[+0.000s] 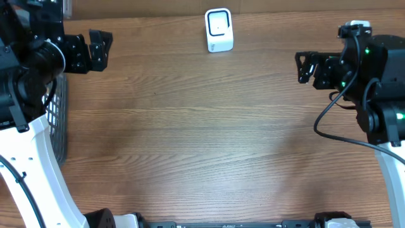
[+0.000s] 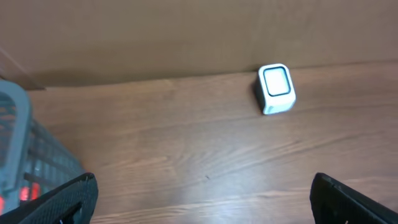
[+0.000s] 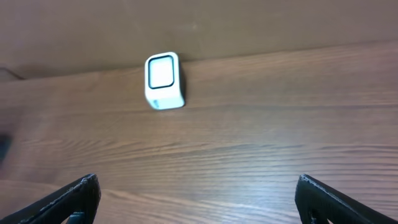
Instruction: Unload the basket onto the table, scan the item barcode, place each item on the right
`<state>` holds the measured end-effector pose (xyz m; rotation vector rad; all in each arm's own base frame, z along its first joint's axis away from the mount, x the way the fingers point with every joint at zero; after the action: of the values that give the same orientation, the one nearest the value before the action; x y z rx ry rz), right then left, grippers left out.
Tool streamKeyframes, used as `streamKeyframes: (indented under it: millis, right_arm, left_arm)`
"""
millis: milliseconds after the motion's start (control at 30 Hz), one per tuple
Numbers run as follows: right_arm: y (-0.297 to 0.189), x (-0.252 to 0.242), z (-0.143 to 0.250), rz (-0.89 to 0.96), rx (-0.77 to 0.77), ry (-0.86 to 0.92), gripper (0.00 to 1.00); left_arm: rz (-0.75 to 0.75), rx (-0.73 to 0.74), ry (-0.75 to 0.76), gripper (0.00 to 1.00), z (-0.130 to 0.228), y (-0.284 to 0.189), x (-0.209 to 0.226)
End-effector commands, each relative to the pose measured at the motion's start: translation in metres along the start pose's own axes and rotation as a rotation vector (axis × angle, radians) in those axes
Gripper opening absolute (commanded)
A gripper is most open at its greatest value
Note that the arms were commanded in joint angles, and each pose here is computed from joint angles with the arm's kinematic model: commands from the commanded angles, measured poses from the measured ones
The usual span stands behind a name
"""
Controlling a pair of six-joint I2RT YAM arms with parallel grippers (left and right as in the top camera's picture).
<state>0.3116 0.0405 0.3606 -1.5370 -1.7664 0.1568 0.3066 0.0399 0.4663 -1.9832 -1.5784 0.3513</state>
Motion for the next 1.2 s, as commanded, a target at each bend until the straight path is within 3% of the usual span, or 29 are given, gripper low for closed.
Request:
streamKeyframes:
  millis: [0, 167, 267, 433, 667, 933, 1167]
  right_arm:
    - [-0.006, 0.009, -0.004, -0.058, 0.002, 0.011, 1.0]
    - [-0.003, 0.005, -0.005, -0.024, -0.005, 0.013, 1.0]
    - [-0.001, 0.004, -0.003, -0.017, 0.009, 0.017, 1.0]
    - [0.005, 0.0, 0.001, -0.001, 0.043, 0.026, 1.0]
    - [0.024, -0.011, 0.016, 0.048, 0.153, 0.054, 1.0]
    - [0.049, -0.022, 0.03, 0.081, 0.265, 0.084, 1.0]
    - [0.052, -0.024, 0.032, 0.087, 0.277, 0.087, 1.0]
  left_arm:
    - [0.119, -0.021, -0.026, 0.99, -0.002, -0.002, -0.014]
    - [0.056, -0.004, -0.048, 1.0, -0.001, -0.002, -0.006]
    - [-0.154, 0.034, -0.21, 1.0, 0.01, -0.008, 0.03]
    - [-0.343, 0.058, -0.514, 0.99, 0.045, -0.025, 0.095]
    - [-0.462, 0.121, -0.78, 0.98, 0.108, -0.017, 0.181]
    - [-0.481, 0.199, -0.849, 1.0, 0.153, 0.032, 0.234]
    - [-0.404, 0.34, -0.766, 1.0, 0.197, 0.086, 0.255]
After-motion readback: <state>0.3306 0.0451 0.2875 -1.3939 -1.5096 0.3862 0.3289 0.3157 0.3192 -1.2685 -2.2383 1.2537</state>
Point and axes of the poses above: each gripper's point midway between its finger pads, its own y axis out along the fingers, its own x axis along the line the jaws close on, z = x × y, the point moved 7 cm from there along -y, back along the fingers, and after that the axes turned 15 degrees about y, right-handed, at the moved point
